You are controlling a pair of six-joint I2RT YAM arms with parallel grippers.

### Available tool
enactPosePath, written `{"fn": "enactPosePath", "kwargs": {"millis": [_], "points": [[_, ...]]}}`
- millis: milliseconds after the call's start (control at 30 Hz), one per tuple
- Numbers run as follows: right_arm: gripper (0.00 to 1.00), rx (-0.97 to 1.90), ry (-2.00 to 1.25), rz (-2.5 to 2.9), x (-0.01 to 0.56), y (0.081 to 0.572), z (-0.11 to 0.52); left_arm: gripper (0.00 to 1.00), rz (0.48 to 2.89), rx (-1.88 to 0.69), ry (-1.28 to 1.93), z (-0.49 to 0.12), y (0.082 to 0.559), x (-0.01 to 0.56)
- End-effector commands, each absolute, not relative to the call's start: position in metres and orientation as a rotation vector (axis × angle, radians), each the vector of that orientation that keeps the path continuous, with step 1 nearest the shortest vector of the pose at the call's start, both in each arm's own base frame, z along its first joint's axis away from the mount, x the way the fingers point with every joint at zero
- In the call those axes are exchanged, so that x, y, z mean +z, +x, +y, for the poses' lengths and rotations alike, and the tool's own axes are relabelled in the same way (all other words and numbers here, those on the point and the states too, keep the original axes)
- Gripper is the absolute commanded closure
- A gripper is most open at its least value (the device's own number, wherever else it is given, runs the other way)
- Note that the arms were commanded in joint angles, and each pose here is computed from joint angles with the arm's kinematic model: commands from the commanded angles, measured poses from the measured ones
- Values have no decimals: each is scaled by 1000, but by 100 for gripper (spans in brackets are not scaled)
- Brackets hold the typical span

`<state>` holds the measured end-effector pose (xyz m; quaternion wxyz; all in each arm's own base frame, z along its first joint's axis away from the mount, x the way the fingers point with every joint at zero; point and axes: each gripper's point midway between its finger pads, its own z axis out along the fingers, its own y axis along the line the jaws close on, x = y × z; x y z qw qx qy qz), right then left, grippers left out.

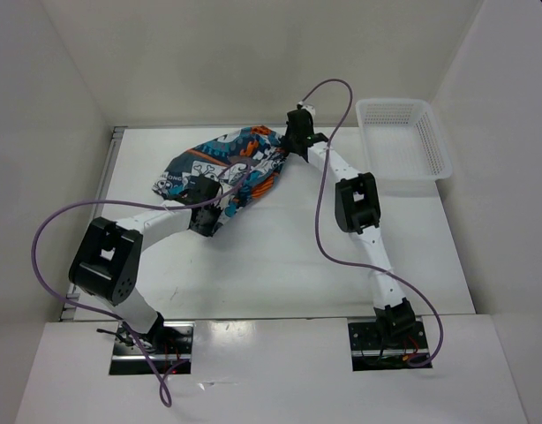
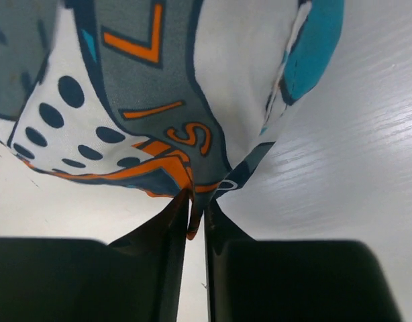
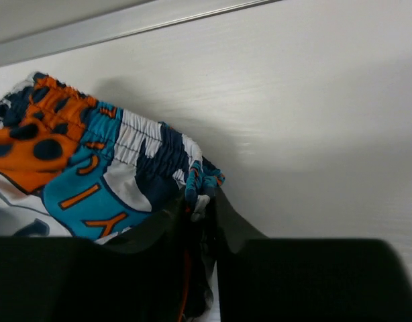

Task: Fold and stack the shorts
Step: Move the shorts to the center of the board, then flatten the shorts out

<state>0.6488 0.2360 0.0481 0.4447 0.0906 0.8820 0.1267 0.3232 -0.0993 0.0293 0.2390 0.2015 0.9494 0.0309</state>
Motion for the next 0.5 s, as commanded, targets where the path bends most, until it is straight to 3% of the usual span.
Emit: {"fn": "enactPosePath", "kwargs": {"millis": [0, 100, 133, 300, 333, 467], "points": [[78, 327, 250, 2130, 68, 661, 233, 80, 2566, 121, 529, -96, 333, 33], [100, 293, 240, 2116, 74, 662, 228, 90, 2556, 137, 521, -95, 336, 34], [100, 274, 231, 2114, 74, 663, 226, 99, 2547, 135, 518, -95, 338, 35], [100, 200, 191, 2020, 130, 667, 213, 100, 2430, 210, 444, -90, 365, 66], [100, 191, 190, 2002, 142, 667, 210, 100, 2359, 248, 360, -79, 388, 86], [100, 187, 209, 1796, 258, 668, 198, 100, 2094, 342, 67, -28, 463, 176]]}}
